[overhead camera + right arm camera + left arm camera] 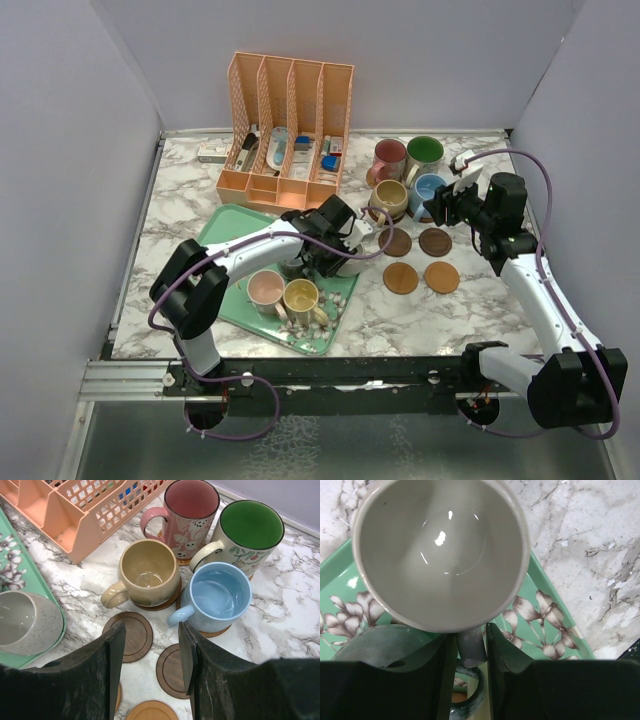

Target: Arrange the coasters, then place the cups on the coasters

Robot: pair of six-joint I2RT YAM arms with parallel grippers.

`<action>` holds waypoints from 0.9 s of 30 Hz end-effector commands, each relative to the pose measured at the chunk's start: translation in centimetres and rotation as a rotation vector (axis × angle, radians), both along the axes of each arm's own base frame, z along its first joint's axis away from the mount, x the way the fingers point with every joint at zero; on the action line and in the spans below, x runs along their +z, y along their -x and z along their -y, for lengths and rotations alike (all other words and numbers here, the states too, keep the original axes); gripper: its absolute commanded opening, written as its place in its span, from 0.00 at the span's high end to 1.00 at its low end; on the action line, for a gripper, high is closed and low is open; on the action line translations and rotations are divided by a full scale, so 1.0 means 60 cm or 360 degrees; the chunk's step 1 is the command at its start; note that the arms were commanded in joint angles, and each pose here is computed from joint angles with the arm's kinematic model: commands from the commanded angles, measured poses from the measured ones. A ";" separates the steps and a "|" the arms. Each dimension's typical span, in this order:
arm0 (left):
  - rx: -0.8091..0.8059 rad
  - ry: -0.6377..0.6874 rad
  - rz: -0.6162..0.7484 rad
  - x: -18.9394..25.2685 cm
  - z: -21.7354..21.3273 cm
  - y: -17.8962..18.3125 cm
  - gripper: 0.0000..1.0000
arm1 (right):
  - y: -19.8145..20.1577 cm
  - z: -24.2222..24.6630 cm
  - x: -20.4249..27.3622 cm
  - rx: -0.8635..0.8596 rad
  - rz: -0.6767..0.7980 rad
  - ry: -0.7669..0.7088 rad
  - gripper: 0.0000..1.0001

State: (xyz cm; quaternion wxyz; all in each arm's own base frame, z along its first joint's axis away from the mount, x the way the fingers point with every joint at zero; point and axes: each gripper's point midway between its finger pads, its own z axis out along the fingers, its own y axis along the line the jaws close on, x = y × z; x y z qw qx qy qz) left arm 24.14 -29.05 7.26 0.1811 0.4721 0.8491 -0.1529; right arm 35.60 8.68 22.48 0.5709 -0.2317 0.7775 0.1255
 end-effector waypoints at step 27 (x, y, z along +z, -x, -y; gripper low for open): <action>-0.0213 0.0199 0.0168 0.093 0.036 -0.008 1.00 | 0.002 0.003 0.015 0.0016 0.0058 -0.0013 0.53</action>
